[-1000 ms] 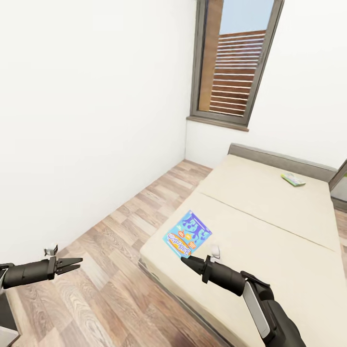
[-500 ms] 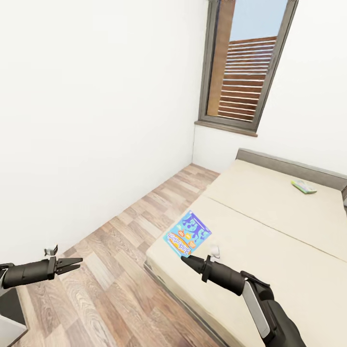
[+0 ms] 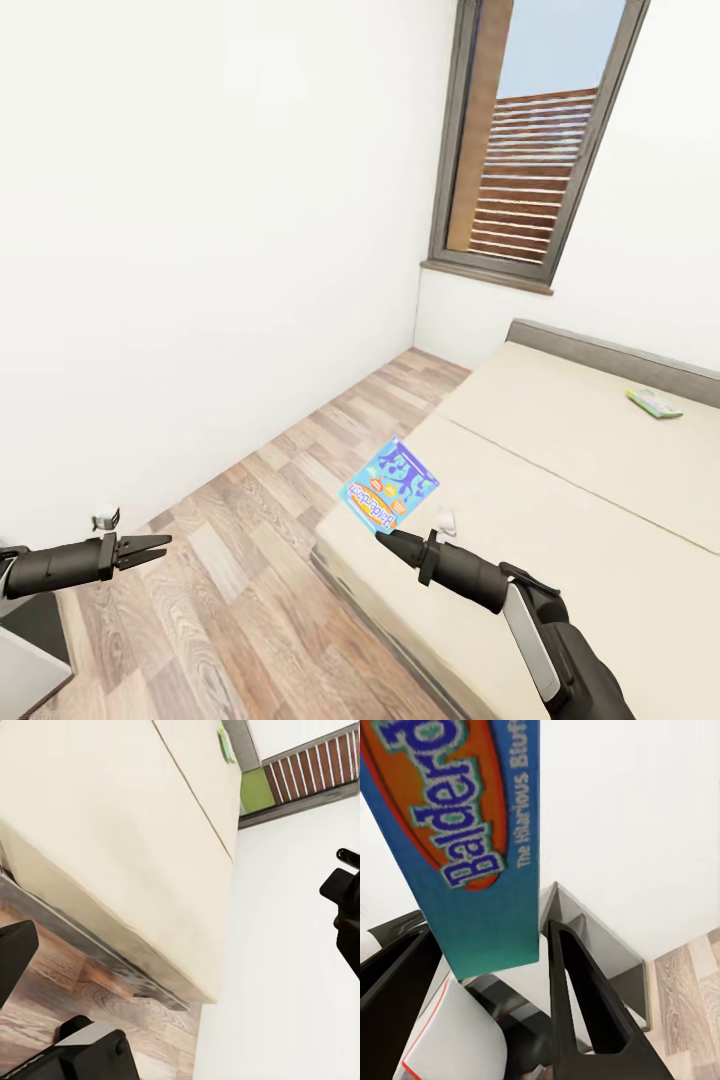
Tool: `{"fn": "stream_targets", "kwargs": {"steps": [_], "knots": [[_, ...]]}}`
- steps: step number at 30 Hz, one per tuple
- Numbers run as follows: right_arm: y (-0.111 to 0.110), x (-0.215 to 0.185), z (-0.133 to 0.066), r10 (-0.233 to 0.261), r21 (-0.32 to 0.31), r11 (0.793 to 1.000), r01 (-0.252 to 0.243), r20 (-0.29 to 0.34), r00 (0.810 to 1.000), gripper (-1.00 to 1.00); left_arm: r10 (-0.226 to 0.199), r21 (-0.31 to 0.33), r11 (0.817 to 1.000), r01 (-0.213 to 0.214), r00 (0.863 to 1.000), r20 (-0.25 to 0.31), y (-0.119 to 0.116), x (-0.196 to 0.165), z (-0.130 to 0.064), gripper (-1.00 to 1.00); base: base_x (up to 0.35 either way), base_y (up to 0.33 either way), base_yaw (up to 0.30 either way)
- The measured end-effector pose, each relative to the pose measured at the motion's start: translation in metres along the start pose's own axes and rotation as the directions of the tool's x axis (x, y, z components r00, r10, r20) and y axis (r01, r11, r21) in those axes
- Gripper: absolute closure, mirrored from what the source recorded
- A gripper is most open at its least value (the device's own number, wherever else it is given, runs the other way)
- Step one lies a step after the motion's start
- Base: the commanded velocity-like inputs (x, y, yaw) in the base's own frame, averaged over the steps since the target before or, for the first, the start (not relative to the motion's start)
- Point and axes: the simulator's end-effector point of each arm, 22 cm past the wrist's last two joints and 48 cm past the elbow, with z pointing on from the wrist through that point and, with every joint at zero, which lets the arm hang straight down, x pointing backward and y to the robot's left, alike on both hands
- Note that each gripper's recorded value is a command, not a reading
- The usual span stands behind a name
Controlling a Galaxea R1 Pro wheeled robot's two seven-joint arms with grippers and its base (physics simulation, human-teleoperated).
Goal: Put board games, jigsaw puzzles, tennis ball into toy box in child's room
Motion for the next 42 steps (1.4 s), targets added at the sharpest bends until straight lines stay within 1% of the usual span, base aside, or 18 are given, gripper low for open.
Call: {"fn": "stream_targets", "kwargs": {"steps": [13, 29, 36, 42], "knots": [[0.008, -0.006, 0.001, -0.019, -0.006, 1.000, 0.019, 0.006, 1.000, 1.00, 0.018, 0.006, 1.000, -0.018, 1.000, 0.010, -0.009, -0.004, -0.004, -1.00, 0.000, 0.000, 0.127], [0.010, -0.013, 0.002, -0.040, 0.019, 0.999, 0.040, 0.010, 0.999, 1.00, 0.038, 0.012, 0.999, -0.038, 0.999, 0.023, -0.019, -0.009, -0.008, -1.00, 0.000, 0.000, 0.145], [0.016, -0.007, 0.009, -0.053, 0.011, 0.999, 0.053, -0.018, 0.998, 1.00, 0.046, 0.015, 0.999, -0.047, 0.999, 0.028, -0.023, -0.011, -0.010, -1.00, 0.000, 0.000, 0.168], [0.015, -0.007, 0.011, -0.060, 0.031, 0.998, 0.061, -0.022, 0.998, 1.00, 0.053, 0.017, 0.998, -0.054, 0.998, 0.032, -0.027, -0.012, -0.012, -1.00, 0.000, 0.000, 0.184]]}}
